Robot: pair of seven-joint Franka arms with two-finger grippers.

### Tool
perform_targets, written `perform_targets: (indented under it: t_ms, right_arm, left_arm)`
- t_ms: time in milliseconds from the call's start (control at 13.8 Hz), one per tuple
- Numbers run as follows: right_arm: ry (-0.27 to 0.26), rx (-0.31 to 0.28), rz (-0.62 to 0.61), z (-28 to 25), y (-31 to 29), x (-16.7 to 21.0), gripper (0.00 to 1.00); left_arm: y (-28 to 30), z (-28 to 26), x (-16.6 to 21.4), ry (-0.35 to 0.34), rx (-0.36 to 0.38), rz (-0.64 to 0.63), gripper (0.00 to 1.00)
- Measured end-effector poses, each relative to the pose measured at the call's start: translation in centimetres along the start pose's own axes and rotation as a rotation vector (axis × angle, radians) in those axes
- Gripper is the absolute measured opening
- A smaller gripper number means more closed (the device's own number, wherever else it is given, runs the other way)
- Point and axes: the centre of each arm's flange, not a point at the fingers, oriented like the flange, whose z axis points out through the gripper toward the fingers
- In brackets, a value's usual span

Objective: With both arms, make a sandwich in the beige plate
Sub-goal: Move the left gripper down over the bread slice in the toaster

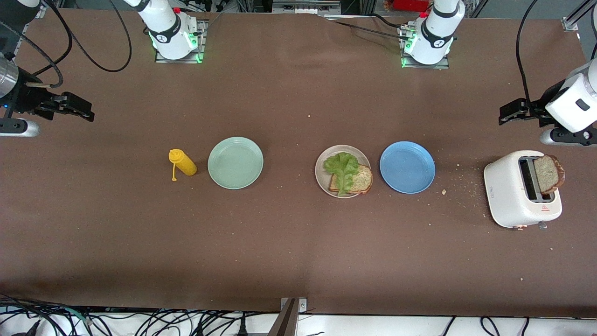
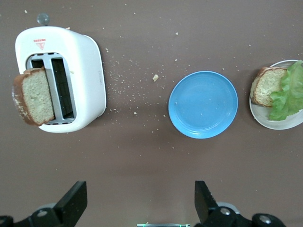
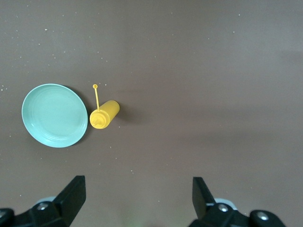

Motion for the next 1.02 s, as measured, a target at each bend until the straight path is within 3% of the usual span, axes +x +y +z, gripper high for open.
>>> perform_targets:
  t_ms: [291, 581, 1017]
  right_arm:
    - [0.008, 0.001, 0.000, -0.1, 0.0, 0.1, 1.00]
    - [0.032, 0.002, -0.003, -0.1, 0.1, -0.3, 1.00]
    - [0.037, 0.004, -0.011, -0.2, 0.6, -1.4, 1.00]
  left_arm:
    - [-4.7, 0.7, 0.3, 0.005, -0.014, -0.072, 1.00]
    - [-9.9, 1.2, 1.6, 0.034, -0.028, -0.031, 1.00]
    - [-15.8, 2.5, 2.3, 0.068, 0.039, -0.068, 1.00]
